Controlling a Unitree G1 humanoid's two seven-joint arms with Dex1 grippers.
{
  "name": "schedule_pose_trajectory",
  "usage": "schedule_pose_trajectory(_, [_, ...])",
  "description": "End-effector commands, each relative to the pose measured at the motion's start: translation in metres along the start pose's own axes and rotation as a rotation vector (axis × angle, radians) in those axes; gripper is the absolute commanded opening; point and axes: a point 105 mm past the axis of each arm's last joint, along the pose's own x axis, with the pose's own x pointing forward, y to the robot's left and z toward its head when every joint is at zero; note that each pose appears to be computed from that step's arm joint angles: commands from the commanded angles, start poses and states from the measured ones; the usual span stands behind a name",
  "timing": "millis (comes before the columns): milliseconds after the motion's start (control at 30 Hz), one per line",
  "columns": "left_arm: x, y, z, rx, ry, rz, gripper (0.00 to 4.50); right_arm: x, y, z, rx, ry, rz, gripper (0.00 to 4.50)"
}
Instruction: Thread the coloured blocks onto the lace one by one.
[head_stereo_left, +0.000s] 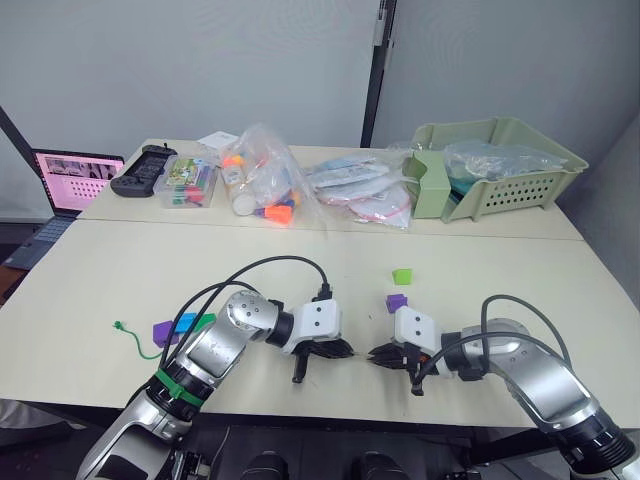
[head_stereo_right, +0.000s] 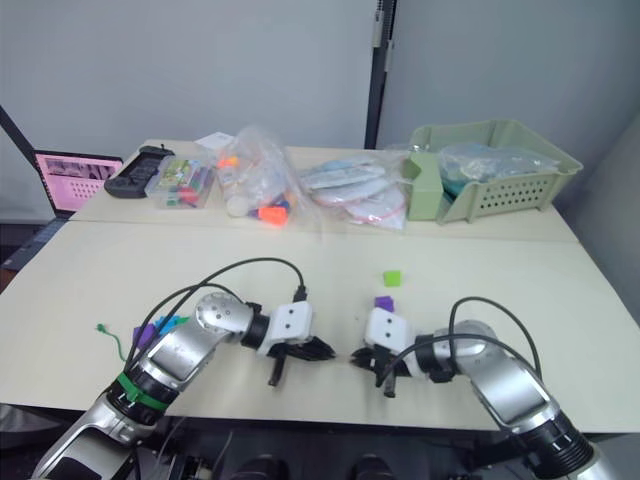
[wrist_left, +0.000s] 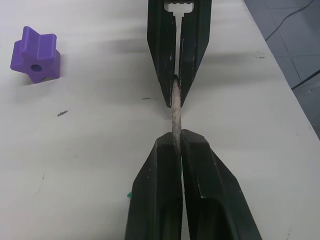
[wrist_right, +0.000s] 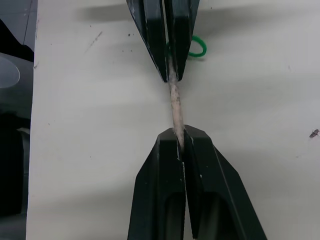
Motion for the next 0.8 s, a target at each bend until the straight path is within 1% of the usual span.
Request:
schedule_pose_trajectory(33, [-0.004, 0.007, 0.014, 0.04, -0.03, 0.029, 0.03, -0.002, 0.003, 0.006, -0.023, -0.011, 0.007, 0.0])
schedule_pose_trajectory(200, [-0.003, 0.007, 0.015, 0.039, -0.038, 0.026, 0.03, -0.001, 0.006, 0.003, -0.02, 0.001, 0.02, 0.0])
schedule_pose_trajectory(267, [-0.003, 0.007, 0.016, 0.037, -0.041, 0.022, 0.03, -0.001, 0.003, 0.007, -0.002, -0.024, -0.013, 0.0])
schedule_pose_trajectory(467, [-0.006, 0.005, 0.013, 0.032, -0.028, 0.014, 0.0, -0.018, -0.004, 0.017, 0.105, -0.122, -0.187, 2.03])
schedule_pose_trajectory(567, [-0.01, 0.005, 0.01, 0.022, -0.015, 0.022, 0.0, -0.032, -0.01, 0.014, 0.181, -0.149, -0.347, 3.04])
schedule_pose_trajectory(600, [-0.012, 0.005, 0.008, 0.019, -0.011, 0.024, 0.0, -0.035, -0.01, 0.015, 0.217, -0.174, -0.385, 3.46])
schedule_pose_trajectory(667, [-0.02, 0.005, 0.003, 0.005, 0.008, 0.034, 0.0, -0.044, -0.014, 0.019, 0.335, -0.277, -0.55, 4.08])
schedule_pose_trajectory(700, [-0.023, 0.004, 0.002, 0.0, 0.015, 0.038, 0.0, -0.047, -0.016, 0.017, 0.373, -0.289, -0.615, 4.4])
schedule_pose_trajectory(800, [-0.031, 0.005, -0.002, -0.01, 0.03, 0.05, 0.0, -0.044, -0.023, 0.007, 0.42, -0.259, -0.783, 4.4])
